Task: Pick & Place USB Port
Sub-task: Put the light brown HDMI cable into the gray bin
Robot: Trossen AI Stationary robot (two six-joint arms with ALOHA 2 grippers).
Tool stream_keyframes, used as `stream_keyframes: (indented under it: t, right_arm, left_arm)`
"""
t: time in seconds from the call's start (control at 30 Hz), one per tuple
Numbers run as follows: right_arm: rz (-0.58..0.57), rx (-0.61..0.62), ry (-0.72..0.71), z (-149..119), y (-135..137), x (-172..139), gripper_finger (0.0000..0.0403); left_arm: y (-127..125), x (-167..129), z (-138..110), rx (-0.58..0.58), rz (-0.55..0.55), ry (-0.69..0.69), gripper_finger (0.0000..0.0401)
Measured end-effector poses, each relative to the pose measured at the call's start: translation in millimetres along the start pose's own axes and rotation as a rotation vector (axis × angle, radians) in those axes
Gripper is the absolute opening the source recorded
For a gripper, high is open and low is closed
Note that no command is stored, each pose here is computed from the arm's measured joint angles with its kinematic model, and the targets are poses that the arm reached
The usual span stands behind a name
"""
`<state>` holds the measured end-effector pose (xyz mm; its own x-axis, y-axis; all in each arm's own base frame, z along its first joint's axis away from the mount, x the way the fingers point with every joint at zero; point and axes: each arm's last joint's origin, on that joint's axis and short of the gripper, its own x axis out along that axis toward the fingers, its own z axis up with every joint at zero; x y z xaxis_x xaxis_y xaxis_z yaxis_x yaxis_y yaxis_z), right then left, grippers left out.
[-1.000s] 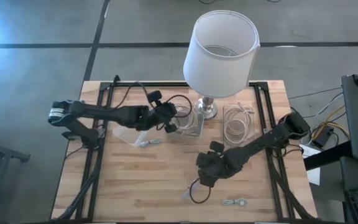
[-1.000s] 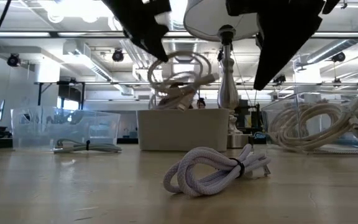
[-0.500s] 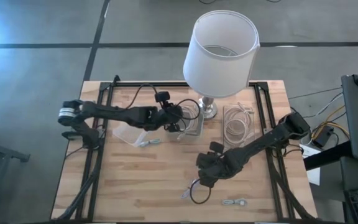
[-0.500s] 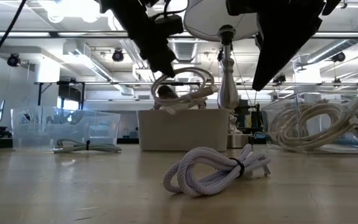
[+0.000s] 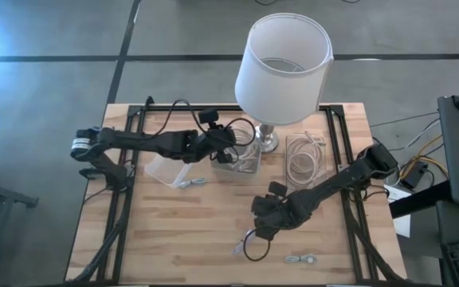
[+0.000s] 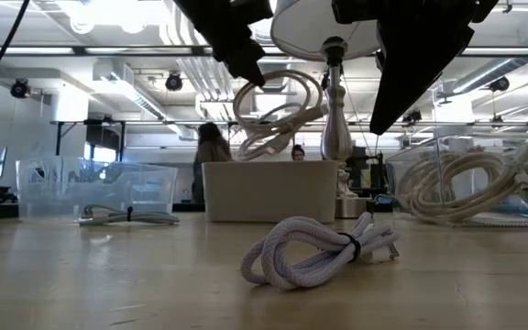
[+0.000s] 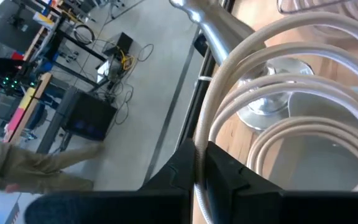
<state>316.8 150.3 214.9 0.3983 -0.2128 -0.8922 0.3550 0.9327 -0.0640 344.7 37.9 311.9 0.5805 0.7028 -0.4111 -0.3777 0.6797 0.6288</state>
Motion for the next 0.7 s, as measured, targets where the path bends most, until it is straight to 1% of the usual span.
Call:
stream_keyframes:
  t: [0.2, 0.37, 0.5, 0.7]
  right_arm:
    - [0.002, 0.001, -0.003, 0.3, 0.3, 0.0, 0.0125]
    - [0.007, 0.004, -0.006, 0.7, 0.7, 0.0, 0.0125]
    - [0.015, -0.016, -0.011, 1.3, 1.4, 0.0, 0.0125]
    - [0.019, -0.052, -0.015, 1.6, 1.8, 0.1, 0.0125]
  left_arm:
    - [-7.6, 11.7, -10.1, 0.002, -0.003, 0.044, 0.0023]
    - [-18.1, 26.4, -25.8, 0.026, -0.009, 0.101, 0.0025]
    - [-25.1, 33.2, -29.8, 0.026, -0.023, 0.120, 0.0041]
    - [-32.0, 38.4, -31.9, 0.039, -0.078, 0.121, 0.0066]
